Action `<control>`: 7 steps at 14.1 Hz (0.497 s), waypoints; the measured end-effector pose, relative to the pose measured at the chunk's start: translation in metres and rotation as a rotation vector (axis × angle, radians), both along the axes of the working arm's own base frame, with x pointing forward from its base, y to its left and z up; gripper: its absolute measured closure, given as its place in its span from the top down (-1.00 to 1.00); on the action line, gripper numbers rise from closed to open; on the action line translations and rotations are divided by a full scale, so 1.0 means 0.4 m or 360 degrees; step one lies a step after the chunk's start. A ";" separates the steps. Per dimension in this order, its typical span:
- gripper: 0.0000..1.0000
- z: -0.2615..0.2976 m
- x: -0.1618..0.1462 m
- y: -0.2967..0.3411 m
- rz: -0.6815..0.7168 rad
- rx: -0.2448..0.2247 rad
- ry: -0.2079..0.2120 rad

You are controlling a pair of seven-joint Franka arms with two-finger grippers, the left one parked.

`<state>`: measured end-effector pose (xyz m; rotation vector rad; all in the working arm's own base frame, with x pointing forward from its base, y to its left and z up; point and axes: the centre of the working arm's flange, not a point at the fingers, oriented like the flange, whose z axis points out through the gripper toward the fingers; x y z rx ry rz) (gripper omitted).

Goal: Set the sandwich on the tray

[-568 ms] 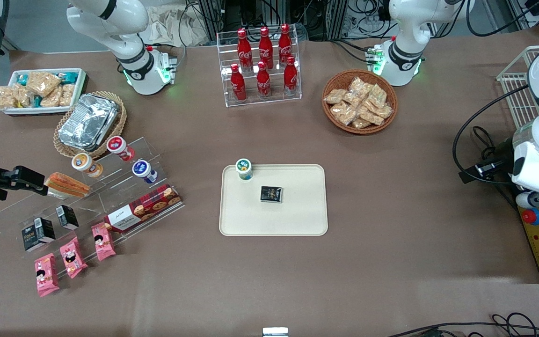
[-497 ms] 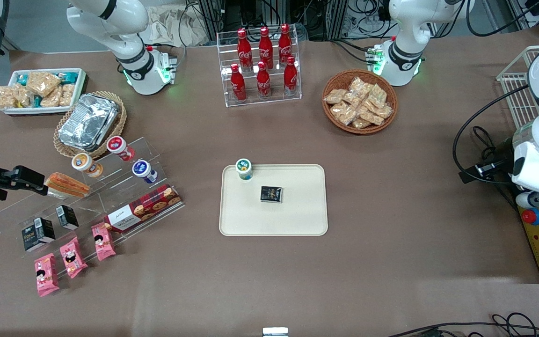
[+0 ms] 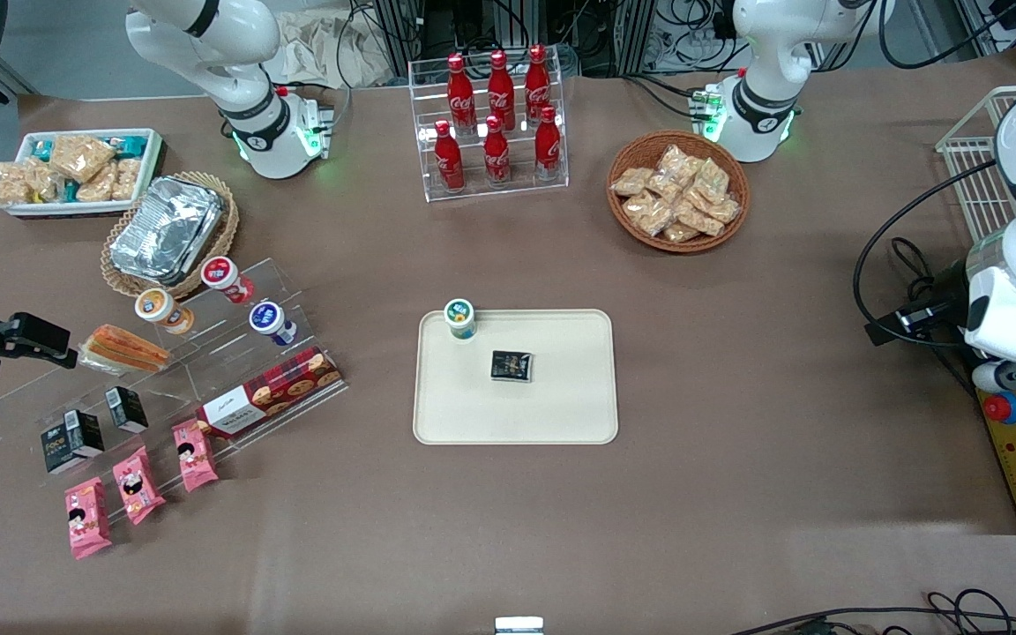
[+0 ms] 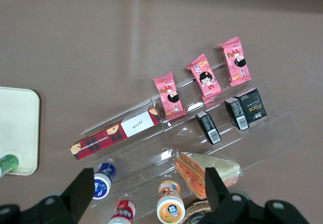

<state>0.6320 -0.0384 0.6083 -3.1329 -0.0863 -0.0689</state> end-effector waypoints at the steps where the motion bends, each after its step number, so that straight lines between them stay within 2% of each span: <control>1: 0.95 0.000 0.001 0.002 0.0003 0.0000 -0.0002; 7: 0.95 -0.037 0.009 -0.010 -0.0010 0.0002 0.0026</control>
